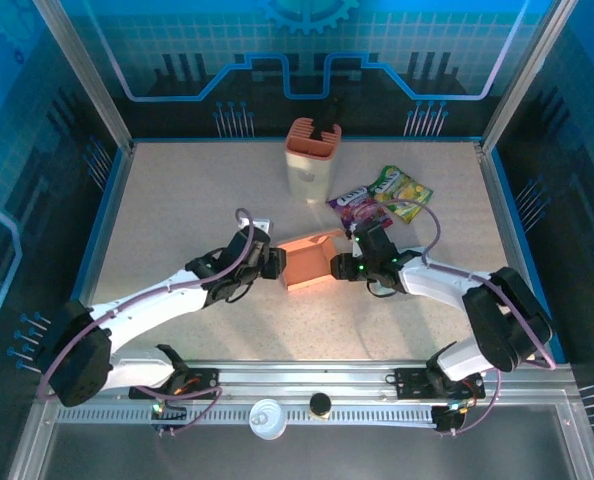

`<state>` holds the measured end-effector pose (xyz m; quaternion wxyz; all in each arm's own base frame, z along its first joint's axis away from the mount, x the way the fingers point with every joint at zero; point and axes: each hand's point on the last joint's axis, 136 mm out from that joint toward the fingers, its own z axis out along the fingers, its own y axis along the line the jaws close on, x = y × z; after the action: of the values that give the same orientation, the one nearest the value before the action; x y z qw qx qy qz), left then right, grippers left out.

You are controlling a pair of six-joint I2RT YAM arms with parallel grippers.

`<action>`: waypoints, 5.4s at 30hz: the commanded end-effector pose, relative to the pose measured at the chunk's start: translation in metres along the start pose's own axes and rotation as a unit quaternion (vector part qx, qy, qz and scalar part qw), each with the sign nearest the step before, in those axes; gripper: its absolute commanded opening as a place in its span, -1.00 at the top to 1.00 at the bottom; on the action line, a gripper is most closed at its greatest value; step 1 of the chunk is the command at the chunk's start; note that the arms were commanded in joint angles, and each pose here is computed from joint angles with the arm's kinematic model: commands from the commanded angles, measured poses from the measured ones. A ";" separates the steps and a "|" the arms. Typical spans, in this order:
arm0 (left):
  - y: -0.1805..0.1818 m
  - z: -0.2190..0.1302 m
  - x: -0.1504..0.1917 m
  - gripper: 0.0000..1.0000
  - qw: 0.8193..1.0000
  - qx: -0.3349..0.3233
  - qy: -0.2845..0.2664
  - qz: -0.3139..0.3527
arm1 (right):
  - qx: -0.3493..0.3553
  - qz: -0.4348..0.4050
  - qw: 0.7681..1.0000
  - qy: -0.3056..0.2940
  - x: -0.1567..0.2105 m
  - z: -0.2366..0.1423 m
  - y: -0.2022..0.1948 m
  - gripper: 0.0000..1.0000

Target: Fold the paper box

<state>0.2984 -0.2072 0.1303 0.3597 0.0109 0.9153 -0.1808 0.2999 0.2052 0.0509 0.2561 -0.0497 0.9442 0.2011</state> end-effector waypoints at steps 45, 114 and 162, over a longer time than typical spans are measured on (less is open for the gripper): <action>-0.006 0.007 -0.010 0.38 0.998 0.038 0.023 -0.035 | 0.187 -0.112 0.975 0.054 -0.006 0.033 -0.008 1.00; 0.022 -0.026 -0.016 0.04 0.999 0.010 0.007 -0.030 | 0.248 -0.073 0.965 -0.030 -0.028 -0.017 0.033 0.04; 0.019 0.036 -0.061 0.34 0.991 0.027 0.056 0.116 | 0.002 -0.178 0.984 0.001 -0.092 -0.033 0.014 0.45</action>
<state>0.3594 -0.1911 0.1286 0.3102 0.1379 0.9281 -0.1528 0.3508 0.2030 0.1237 0.2776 -0.2203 0.9231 0.1491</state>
